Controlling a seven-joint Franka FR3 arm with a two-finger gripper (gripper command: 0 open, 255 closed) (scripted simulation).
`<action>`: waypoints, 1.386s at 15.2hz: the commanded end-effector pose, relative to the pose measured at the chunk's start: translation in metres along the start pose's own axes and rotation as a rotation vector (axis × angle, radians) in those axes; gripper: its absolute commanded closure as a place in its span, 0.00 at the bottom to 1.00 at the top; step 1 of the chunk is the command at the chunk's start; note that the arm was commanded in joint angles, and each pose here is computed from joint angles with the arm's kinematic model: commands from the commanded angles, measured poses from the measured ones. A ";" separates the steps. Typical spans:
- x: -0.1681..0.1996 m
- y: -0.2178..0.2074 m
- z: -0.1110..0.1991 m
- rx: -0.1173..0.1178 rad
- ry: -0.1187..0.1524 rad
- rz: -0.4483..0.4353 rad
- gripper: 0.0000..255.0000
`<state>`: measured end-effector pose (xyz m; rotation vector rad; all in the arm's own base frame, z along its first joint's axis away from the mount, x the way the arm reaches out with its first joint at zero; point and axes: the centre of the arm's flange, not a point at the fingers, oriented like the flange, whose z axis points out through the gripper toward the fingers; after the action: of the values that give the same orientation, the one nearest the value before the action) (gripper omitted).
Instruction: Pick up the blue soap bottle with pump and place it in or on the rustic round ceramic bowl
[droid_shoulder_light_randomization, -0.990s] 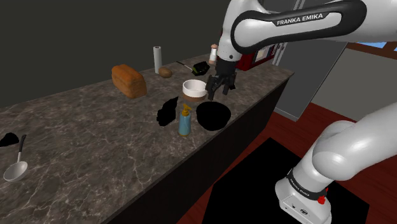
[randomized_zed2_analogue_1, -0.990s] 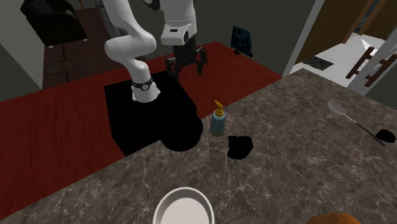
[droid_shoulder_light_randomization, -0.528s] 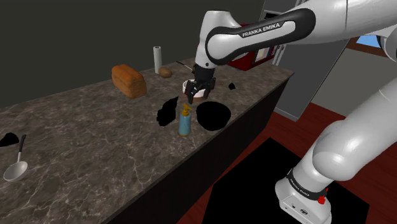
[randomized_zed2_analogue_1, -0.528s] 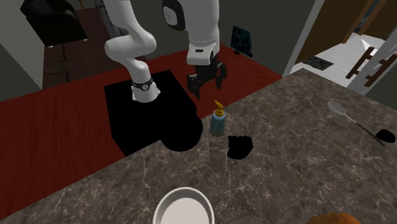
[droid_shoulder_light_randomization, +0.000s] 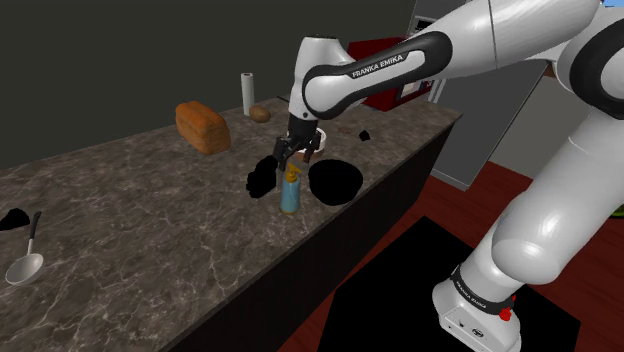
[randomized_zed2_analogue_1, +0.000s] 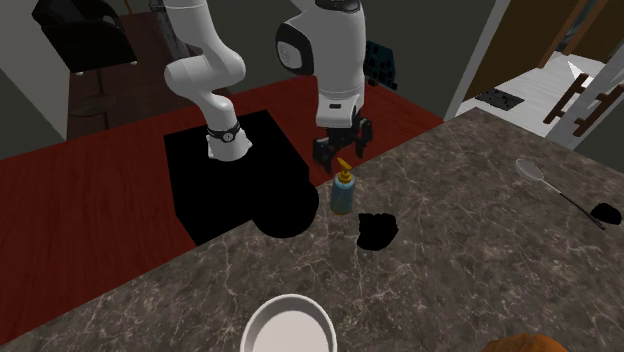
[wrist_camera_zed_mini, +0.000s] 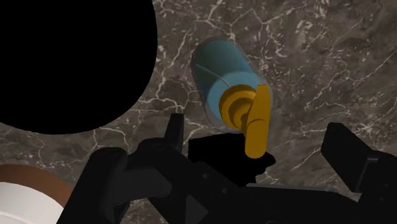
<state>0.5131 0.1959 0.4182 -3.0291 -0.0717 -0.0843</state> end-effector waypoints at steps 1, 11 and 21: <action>0.000 0.000 0.011 0.000 0.001 0.000 0.00; 0.000 0.000 0.020 0.000 0.001 0.000 1.00; 0.000 -0.001 0.014 0.000 0.001 0.000 1.00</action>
<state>0.5142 0.1988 0.4012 -3.0288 -0.0713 -0.0855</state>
